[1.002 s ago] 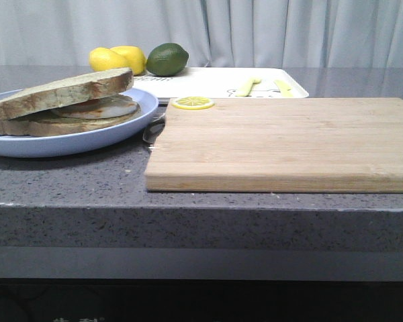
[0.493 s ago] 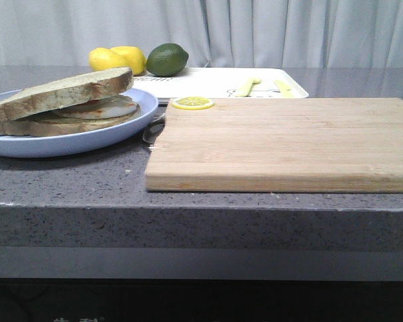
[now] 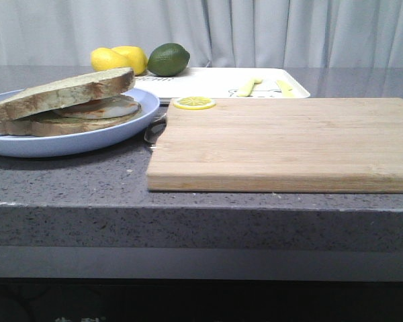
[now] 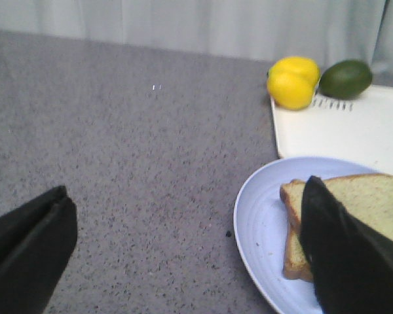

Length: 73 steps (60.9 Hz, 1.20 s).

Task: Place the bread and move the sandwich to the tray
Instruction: 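Open the right gripper and withdraw it from the sandwich, then reach the left gripper to the blue plate rim and grasp it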

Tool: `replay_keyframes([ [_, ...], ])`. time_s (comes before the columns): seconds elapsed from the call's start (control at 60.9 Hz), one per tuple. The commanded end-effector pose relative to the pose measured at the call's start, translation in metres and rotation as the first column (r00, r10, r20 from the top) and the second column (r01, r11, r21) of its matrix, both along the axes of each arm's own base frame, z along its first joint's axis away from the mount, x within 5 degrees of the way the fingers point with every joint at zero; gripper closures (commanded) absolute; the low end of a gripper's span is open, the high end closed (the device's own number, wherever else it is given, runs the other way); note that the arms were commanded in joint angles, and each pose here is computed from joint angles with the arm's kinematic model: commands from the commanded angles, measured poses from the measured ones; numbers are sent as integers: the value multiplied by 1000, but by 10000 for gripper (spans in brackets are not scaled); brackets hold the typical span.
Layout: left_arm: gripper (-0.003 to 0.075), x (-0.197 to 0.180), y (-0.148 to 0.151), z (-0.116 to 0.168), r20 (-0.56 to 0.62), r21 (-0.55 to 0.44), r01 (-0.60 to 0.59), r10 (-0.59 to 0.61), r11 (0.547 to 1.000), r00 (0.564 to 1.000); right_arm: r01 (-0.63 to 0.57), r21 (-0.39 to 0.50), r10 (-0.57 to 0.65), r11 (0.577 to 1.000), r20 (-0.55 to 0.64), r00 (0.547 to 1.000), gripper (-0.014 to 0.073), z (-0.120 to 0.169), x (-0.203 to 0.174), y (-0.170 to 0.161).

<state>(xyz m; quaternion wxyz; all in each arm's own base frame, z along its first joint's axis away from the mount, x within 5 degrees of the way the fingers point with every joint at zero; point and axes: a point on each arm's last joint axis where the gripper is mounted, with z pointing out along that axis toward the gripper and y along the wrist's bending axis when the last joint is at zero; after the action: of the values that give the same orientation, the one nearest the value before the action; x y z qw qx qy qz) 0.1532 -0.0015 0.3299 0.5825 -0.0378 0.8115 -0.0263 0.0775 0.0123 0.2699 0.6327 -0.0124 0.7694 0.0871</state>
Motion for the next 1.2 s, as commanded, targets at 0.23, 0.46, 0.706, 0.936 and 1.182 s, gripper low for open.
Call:
replay_keyframes([
  [0.23, 49, 101, -17, 12, -294, 50, 78, -60, 996, 954, 8, 18, -10, 1000, 105, 994, 655, 16, 1, -1],
  [0.46, 49, 154, -22, -16, -539, 34, 74, -44, 997, 841, 8, 18, -10, 1000, 104, 994, 655, 16, 1, -1],
  [0.706, 49, 179, -27, -41, -615, -8, 65, -56, 998, 786, 8, 18, -10, 1000, 103, 995, 655, 16, 1, -1],
  [0.936, 50, 184, -28, -52, -641, -18, 59, -57, 998, 765, 8, 18, -10, 1000, 103, 995, 655, 16, 1, -1],
  [1.182, 398, 187, -28, -58, -657, -25, 56, -59, 998, 751, 8, 18, -10, 1000, 103, 995, 655, 16, 1, -1],
])
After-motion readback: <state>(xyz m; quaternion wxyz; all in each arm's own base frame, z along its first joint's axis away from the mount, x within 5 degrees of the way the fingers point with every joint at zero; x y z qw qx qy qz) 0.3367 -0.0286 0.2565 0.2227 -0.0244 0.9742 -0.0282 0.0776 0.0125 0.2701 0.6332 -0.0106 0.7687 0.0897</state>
